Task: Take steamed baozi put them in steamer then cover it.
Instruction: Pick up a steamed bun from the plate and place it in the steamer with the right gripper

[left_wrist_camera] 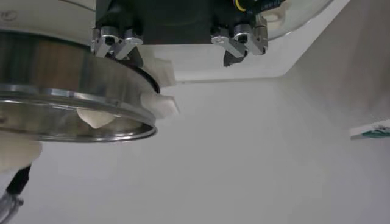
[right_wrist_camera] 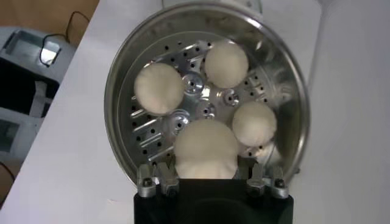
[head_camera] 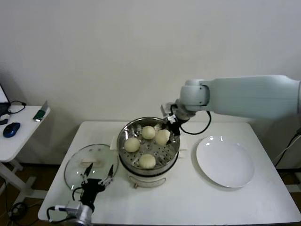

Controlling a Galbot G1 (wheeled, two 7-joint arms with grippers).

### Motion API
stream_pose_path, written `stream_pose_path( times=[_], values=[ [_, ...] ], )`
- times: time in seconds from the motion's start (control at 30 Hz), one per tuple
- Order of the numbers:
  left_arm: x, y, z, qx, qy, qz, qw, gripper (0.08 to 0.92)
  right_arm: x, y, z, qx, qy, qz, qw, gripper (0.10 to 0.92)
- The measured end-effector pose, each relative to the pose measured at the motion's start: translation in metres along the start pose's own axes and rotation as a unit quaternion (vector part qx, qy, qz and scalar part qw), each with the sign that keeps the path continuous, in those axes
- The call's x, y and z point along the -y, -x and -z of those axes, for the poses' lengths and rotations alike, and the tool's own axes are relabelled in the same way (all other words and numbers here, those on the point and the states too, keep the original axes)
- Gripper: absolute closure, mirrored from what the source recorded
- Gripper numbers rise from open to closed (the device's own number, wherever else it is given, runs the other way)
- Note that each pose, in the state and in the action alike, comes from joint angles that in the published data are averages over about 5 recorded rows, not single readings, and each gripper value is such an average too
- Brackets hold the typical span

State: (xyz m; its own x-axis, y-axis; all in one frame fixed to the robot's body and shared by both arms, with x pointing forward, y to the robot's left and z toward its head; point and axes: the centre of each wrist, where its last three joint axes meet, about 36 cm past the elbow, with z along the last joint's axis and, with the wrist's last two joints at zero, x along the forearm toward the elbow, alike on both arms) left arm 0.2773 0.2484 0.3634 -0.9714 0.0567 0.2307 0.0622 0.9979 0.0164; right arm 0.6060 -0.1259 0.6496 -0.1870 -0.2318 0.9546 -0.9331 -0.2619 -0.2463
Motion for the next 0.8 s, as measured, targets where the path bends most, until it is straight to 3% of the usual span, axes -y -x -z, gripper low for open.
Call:
stream_pose_path(
  times=[0.57, 0.8],
  values=[
    [-0.001, 0.001, 0.0, 0.003, -0.002, 0.001, 1.0, 0.177, -0.008, 0.058, 0.003, -0.039, -0.025, -0.007, 0.999, 0.339],
    [-0.001, 0.002, 0.001, 0.004, -0.003, 0.001, 1.0, 0.177, -0.003, 0.06, 0.005, -0.037, -0.031, -0.014, 0.999, 0.221]
  ],
)
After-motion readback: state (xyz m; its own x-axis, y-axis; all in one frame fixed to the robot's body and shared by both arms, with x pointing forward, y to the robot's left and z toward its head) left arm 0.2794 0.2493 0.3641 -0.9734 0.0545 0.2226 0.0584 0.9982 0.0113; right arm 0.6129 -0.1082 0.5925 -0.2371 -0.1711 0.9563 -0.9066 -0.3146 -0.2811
